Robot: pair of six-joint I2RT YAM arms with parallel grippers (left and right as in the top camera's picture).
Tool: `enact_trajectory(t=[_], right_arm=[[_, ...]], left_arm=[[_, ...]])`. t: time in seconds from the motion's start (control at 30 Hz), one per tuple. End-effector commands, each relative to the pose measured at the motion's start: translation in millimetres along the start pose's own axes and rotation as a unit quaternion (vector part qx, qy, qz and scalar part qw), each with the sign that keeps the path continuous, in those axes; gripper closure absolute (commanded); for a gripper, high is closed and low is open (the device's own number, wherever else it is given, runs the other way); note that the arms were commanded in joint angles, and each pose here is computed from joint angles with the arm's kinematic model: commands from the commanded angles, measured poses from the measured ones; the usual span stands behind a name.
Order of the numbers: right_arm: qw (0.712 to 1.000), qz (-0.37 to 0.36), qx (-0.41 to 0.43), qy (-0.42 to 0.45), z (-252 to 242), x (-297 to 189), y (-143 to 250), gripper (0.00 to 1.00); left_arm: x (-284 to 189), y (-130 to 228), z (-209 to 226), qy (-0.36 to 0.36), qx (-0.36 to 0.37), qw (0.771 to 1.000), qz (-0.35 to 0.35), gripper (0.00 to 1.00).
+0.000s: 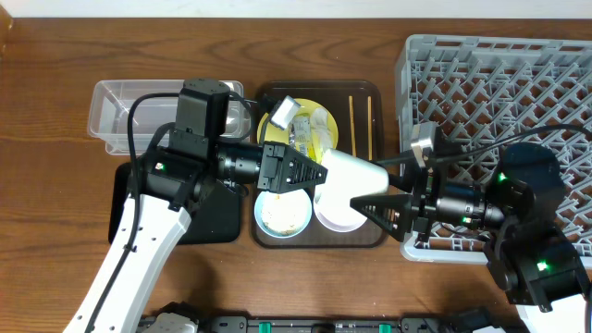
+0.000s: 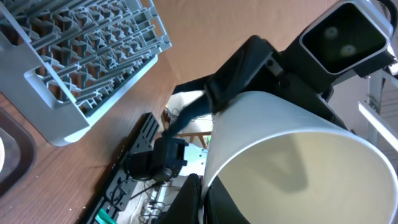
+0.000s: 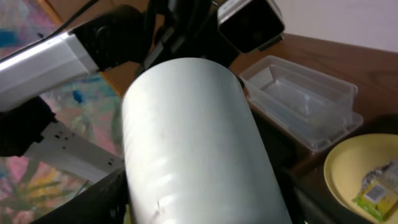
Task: Sort waste into correct bins and load items into the dishwasher rack
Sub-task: 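Lift the white cup and hand it to the right gripper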
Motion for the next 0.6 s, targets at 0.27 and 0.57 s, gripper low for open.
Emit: enact_trajectory(t=[0.27,0.57], right_arm=[[0.999,0.009,-0.017,-0.034,12.0,-2.0,-1.5,0.44],[1.000,-0.018,0.001,0.014,-3.7,-16.5,-7.2,0.51]], left_arm=[[-0.9,-0.9,-15.3,0.025,0.023,0.999,0.005,0.85],[-1.2,-2.0,-12.1,0.013,0.008,1.000,0.001,0.59]])
Point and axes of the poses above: each gripper's point midway between its finger pads, its own x axis out along the fingers, its own z axis along the line the jaws close on, y = z × x, the point moved 4 cm from there along -x, back along the fingers, and after that the axes turned 12 degrees about x, right-handed, at the moved point
